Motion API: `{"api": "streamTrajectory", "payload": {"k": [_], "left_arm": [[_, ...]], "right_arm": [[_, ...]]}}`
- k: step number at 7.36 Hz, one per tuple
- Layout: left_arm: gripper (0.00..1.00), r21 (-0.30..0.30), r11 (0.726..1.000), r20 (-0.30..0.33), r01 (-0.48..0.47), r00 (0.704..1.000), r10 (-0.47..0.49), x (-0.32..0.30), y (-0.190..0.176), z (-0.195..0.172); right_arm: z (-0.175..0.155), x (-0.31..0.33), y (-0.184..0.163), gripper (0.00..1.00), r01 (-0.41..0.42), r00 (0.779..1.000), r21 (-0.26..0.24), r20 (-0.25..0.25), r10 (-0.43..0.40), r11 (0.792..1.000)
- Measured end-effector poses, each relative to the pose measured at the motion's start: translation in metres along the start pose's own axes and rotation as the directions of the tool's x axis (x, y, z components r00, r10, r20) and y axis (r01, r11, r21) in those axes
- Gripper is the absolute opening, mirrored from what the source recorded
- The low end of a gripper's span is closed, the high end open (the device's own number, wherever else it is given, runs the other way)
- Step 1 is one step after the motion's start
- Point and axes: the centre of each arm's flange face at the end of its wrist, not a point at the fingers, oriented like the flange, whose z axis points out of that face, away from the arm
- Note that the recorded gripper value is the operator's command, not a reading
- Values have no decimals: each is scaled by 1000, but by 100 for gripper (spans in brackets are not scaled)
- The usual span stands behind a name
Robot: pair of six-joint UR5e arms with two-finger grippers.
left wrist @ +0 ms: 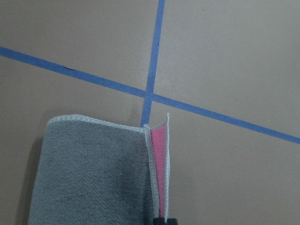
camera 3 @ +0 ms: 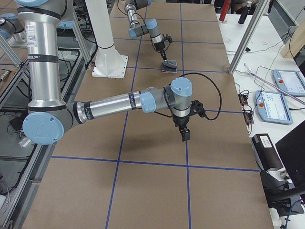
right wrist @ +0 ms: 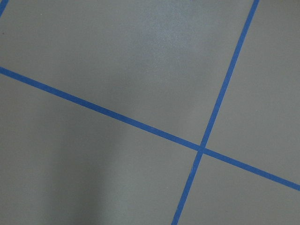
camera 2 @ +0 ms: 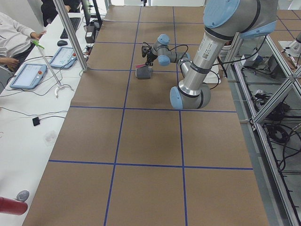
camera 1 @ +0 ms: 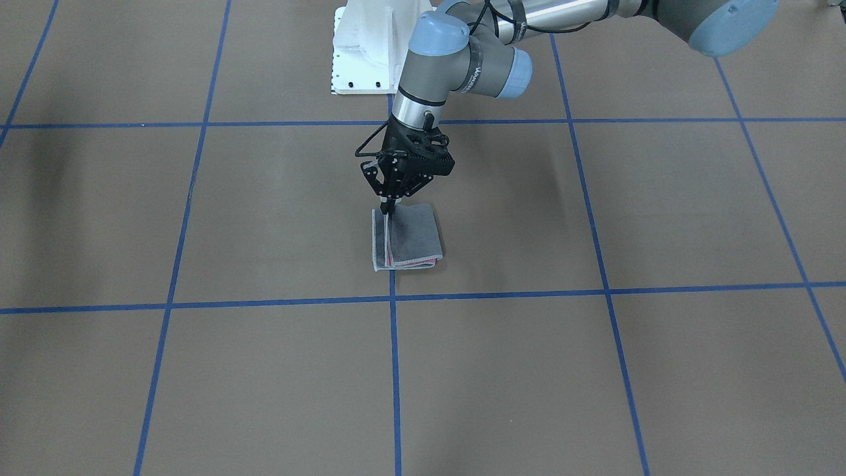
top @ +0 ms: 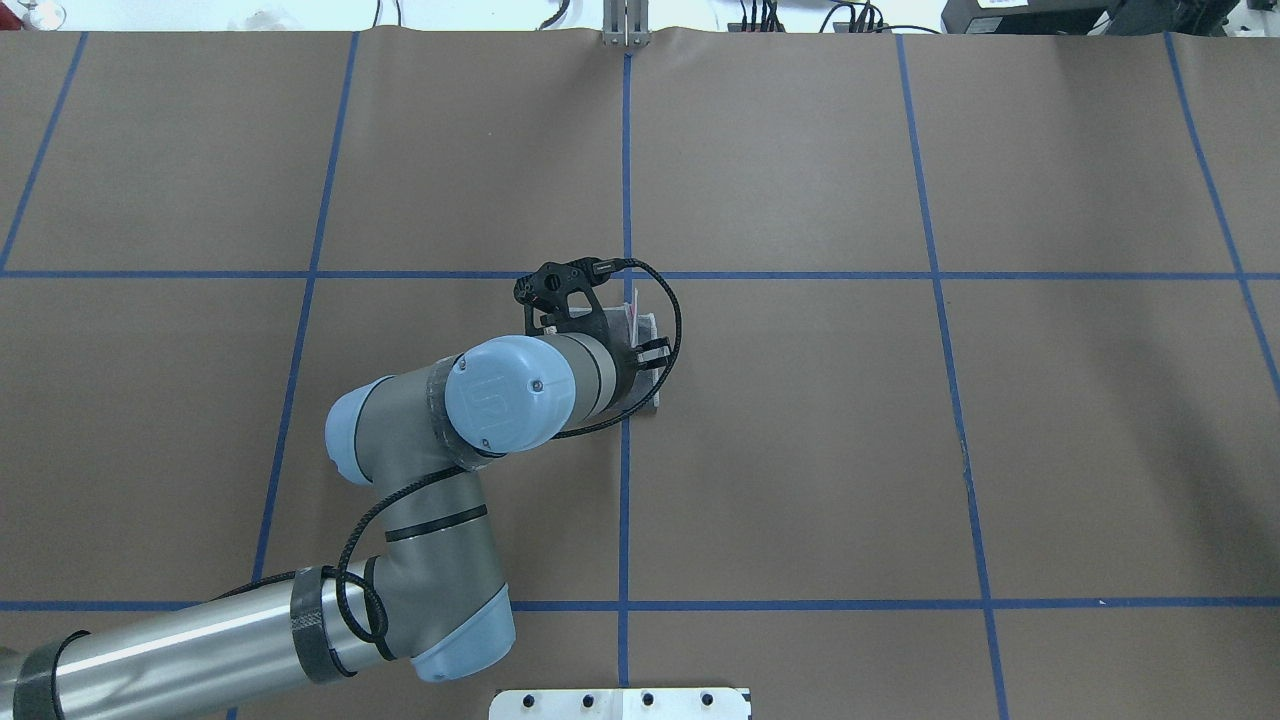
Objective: Fold towel twice with both arms
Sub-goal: 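Lift the strip end with the left gripper and fold it over the other half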
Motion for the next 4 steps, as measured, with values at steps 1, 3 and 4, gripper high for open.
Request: {"api": "streamTrajectory", "payload": {"k": [1, 3, 4], "left_arm": [[58, -3, 1000, -2, -2, 1000, 2, 3, 3, 0], [100, -7, 1000, -17, -5, 1000, 5, 14, 5, -3], [100, -7, 1000, -19, -6, 1000, 6, 17, 5, -3]], "right_arm": [[0, 0, 0, 100, 0, 1000, 0, 0, 0, 1000], [1, 0, 0, 100, 0, 1000, -1, 2, 0, 1000], [2, 0, 1, 100, -1, 1000, -3, 3, 1, 1000]]}}
